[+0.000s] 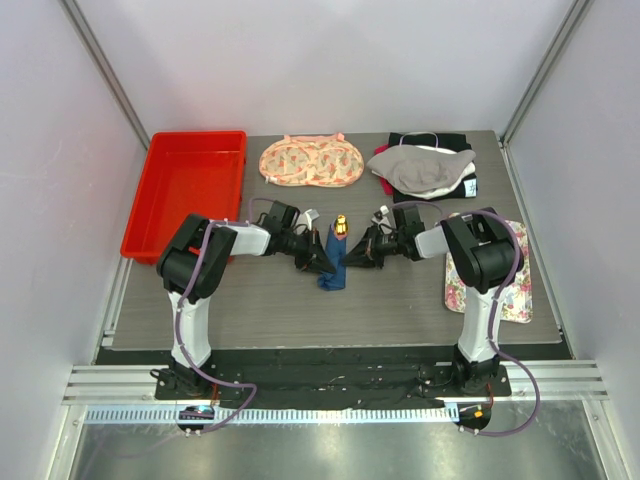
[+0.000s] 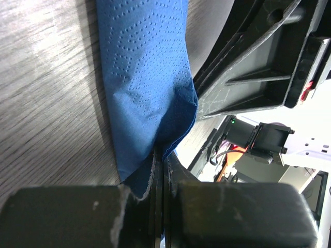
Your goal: Place the utensils on the paper napkin and roll it up
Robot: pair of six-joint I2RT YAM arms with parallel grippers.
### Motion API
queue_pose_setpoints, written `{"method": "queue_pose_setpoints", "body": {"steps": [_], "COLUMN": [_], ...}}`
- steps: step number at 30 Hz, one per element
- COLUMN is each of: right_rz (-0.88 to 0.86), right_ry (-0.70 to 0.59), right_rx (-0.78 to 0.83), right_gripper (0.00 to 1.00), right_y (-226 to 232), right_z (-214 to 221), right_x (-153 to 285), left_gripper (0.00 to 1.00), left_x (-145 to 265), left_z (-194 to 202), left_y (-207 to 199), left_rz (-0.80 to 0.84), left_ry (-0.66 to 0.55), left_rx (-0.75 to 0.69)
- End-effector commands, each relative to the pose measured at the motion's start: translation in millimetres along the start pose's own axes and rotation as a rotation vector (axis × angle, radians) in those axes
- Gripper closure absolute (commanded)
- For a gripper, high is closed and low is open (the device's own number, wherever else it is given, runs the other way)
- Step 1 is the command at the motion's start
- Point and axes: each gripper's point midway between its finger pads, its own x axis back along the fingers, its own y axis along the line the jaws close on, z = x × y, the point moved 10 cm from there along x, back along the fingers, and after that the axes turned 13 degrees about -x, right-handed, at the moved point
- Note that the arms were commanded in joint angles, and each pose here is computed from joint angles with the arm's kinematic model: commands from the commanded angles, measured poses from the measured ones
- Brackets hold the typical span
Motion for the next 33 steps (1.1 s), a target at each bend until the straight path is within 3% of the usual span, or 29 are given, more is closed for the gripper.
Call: {"method": "queue_pose_setpoints", "body": {"steps": [1, 21, 33], "right_rz": [0.019, 0.272, 0.316], "right_ry": [0.006, -0.063, -0.062], "right_rx": [-0.001, -0.006, -0.026], "right_gripper": [0.99, 0.99, 0.99], "right_y": [-4, -28, -31], "right_z": [2, 1, 1], "right_x": [-12, -17, -17], "left_gripper": [1.00, 0.92, 1.00], "left_x": [-9, 5, 12], "left_z": [13, -20, -21], "left_y": [31, -43, -60], "left_rz": [-0.161, 0.062, 0.177], "left_ry": [0.013, -0.115, -0.147], "left_rx": [0.049, -0.010, -0.014]}}
